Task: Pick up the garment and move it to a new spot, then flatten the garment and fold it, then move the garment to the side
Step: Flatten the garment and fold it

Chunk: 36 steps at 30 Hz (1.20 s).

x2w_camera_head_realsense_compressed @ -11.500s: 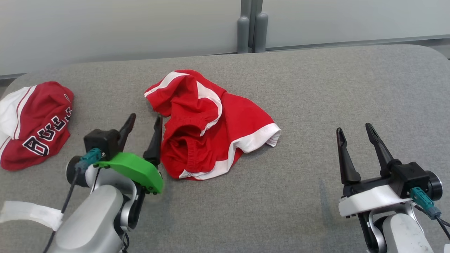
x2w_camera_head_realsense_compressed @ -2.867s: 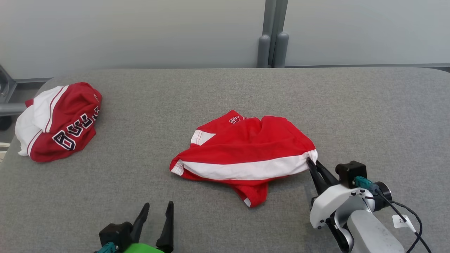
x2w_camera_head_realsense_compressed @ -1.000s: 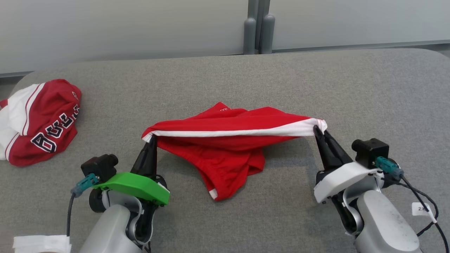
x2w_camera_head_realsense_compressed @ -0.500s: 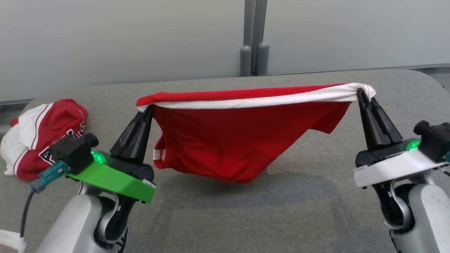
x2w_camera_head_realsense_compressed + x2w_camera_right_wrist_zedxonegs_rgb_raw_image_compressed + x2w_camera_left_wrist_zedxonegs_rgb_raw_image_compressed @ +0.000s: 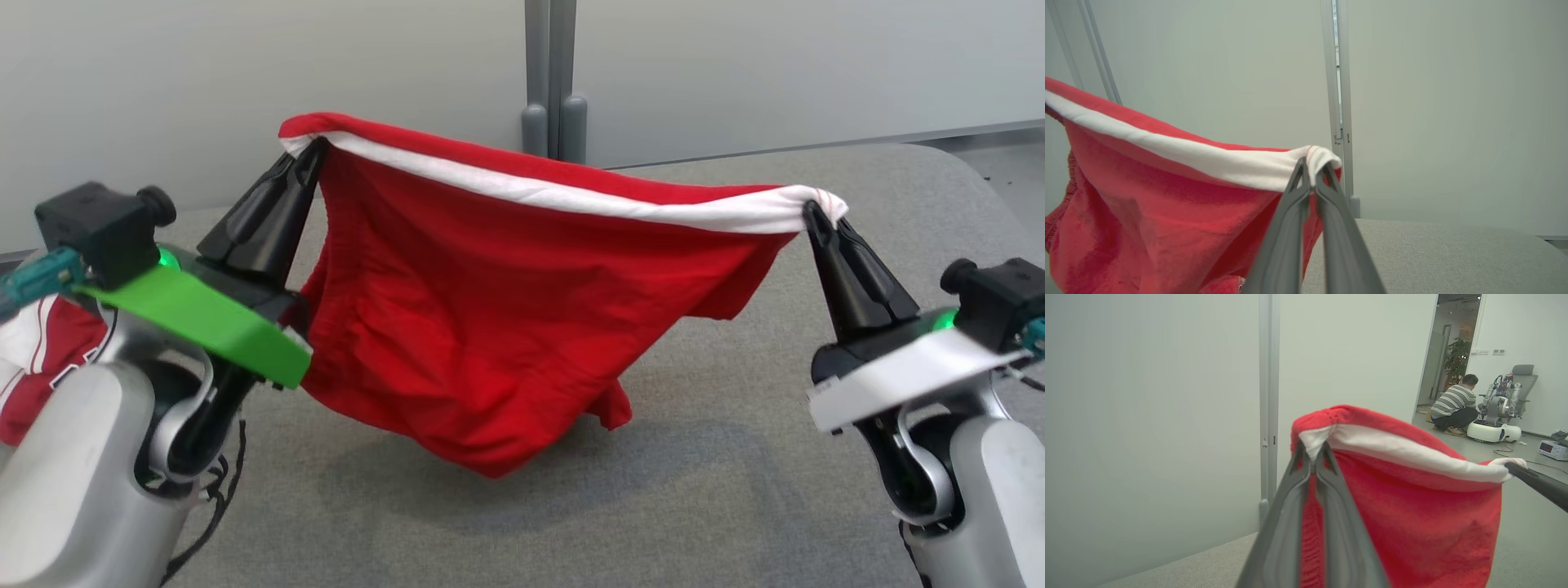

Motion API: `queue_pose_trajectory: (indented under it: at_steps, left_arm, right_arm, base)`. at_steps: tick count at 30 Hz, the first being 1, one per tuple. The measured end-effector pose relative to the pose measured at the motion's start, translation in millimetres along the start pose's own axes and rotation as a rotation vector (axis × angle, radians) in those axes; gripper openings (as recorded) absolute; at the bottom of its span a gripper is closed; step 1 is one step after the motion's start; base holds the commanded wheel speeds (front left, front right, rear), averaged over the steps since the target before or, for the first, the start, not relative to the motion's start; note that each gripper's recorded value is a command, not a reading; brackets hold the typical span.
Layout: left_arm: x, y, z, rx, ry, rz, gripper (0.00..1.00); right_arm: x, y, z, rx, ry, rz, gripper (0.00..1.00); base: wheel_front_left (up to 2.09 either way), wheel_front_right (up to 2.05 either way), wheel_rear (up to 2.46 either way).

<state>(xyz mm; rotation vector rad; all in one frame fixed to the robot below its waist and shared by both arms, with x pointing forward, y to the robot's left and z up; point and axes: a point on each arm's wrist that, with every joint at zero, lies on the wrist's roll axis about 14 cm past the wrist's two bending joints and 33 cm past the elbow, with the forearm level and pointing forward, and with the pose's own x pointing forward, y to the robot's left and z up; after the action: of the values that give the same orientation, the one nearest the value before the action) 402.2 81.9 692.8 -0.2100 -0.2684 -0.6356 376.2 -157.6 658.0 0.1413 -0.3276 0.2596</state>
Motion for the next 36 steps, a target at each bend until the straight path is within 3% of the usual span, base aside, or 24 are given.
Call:
queue_pose_trajectory:
  at_steps: [7, 12, 20, 24, 27, 33, 36]
  left_arm:
    - [54, 41, -10, 0.009, 0.105, 0.036, 0.00]
    - [101, 76, -11, 0.098, 0.143, 0.076, 0.00]
    - [173, 86, 32, 0.232, -0.085, 0.038, 0.00]
    - [182, 89, -14, 0.147, -0.038, 0.023, 0.00]
    - [170, 90, -75, 0.052, 0.054, 0.014, 0.00]
    - [108, 90, -173, -0.109, 0.201, 0.033, 0.00]
    - [70, 83, -204, -0.174, 0.267, 0.049, 0.00]
  right_arm:
    - [63, 3, -8, -0.005, 0.038, 0.067, 0.00]
    - [124, -10, 9, -0.029, -0.040, 0.053, 0.00]
    - [177, -33, 43, -0.099, -0.215, 0.011, 0.00]
    - [175, -40, 5, -0.108, -0.145, 0.003, 0.00]
    - [157, -42, -53, -0.081, -0.016, 0.001, 0.00]
    - [96, -42, -157, 0.039, 0.224, -0.043, 0.00]
    - [70, -40, -183, 0.072, 0.296, -0.063, 0.00]
  base:
    - [0.00, 0.00, 0.00]
    - [0.00, 0.00, 0.00]
    - [0.00, 0.00, 0.00]
    - [0.00, 0.00, 0.00]
    - [0.00, 0.00, 0.00]
    - [0.00, 0.00, 0.00]
    - [0.00, 0.00, 0.00]
